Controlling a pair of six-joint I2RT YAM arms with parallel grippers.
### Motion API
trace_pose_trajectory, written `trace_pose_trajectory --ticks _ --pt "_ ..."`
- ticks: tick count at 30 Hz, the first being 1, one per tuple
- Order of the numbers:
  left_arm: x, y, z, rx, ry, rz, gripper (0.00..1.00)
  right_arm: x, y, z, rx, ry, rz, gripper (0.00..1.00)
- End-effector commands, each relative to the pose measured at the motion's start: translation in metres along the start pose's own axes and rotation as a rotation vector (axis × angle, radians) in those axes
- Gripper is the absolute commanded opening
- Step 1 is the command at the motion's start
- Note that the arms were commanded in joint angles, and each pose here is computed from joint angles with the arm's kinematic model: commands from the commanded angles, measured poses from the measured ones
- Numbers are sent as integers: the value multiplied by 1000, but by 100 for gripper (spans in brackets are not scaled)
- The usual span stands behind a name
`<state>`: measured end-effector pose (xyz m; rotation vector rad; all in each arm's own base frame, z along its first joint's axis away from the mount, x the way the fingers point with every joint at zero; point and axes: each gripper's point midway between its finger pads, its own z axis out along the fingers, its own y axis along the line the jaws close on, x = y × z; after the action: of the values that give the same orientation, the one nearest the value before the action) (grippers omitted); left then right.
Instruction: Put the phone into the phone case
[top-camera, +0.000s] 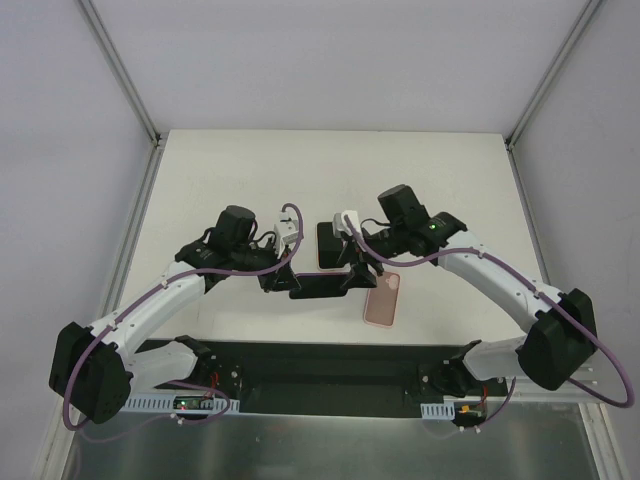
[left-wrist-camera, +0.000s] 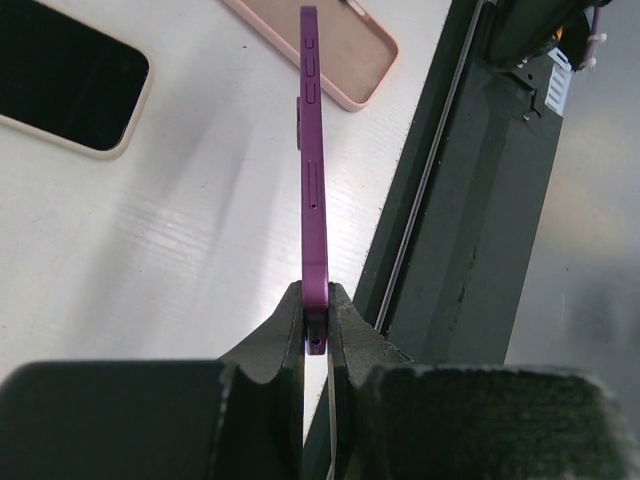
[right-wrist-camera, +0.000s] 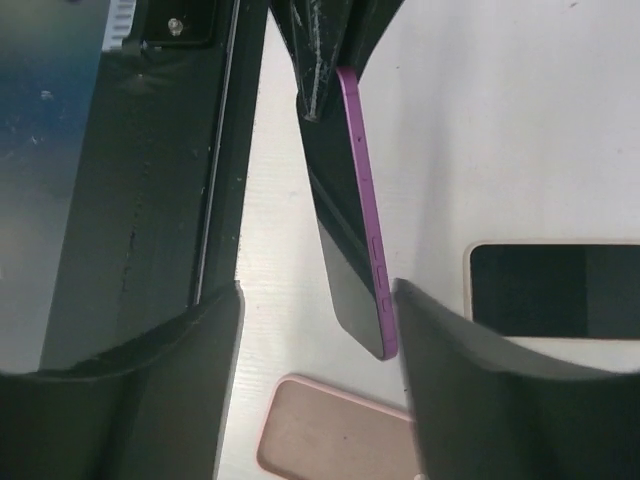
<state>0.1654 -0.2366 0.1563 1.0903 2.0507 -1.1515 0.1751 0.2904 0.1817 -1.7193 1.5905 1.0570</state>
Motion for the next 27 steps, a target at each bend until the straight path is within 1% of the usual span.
trace_pose_trajectory --ticks 1,2,3,4,5,6,7,8,9,10,11,12,13,14,15,16,17,18,19,22,23,25,27 --pt "-11 0 5 8 -59 -44 0 -33 -1 -24 54 -186 -6 96" --pt "-14 -1 6 17 -71 -43 0 -26 -5 -28 85 -203 75 96" --pt "-14 -2 7 25 -76 -66 0 -40 -9 -38 131 -260 43 96" --pt "-13 -1 8 24 -81 -63 0 -42 -10 -43 152 -279 56 96" --pt "-13 -1 9 21 -88 -95 0 -42 -16 -49 204 -296 135 96" --pt "-20 -1 9 19 -118 -111 0 -48 -18 -56 261 -330 135 96" --pt "-20 -1 10 18 -128 -130 0 -51 -23 -62 312 -348 180 96" --pt "-24 0 10 14 -148 -138 0 -48 -39 -72 430 -358 270 96" --pt "-35 -1 10 14 -194 -165 0 -54 -42 -82 475 -399 441 96" --pt "-36 1 12 12 -217 -193 0 -54 -48 -91 529 -414 571 96" --pt "-40 0 12 18 -243 -217 0 -44 -56 -101 592 -395 670 96" --pt "-44 -2 13 31 -267 -299 0 -27 -50 -93 567 -332 819 96" --pt "-53 -1 14 43 -334 -289 0 -24 -48 -94 552 -317 858 96" --pt "-54 -1 15 54 -361 -323 0 -10 -52 -97 582 -304 930 96" --pt "-60 -1 15 65 -400 -401 0 -3 -52 -99 590 -313 990 96" --pt "-60 0 16 74 -439 -410 0 14 -52 -97 601 -326 1104 96" --pt "-62 2 16 70 -462 -435 0 30 -59 -109 665 -357 1189 96" --pt "-65 7 17 47 -496 -475 0 38 -60 -116 698 -385 1230 96" --pt "-60 7 22 35 -501 -490 0 50 -65 -127 755 -421 1300 96" --pt "-62 12 31 -19 -537 -529 0 77 -60 -136 843 -439 1365 96" --pt "-64 3 37 1 -537 -527 0 82 -56 -138 863 -433 1367 96" --pt "-68 4 47 -10 -559 -584 0 93 -55 -145 935 -412 1382 96" --pt "-68 -5 61 6 -551 -635 0 102 -50 -147 968 -391 1418 96"
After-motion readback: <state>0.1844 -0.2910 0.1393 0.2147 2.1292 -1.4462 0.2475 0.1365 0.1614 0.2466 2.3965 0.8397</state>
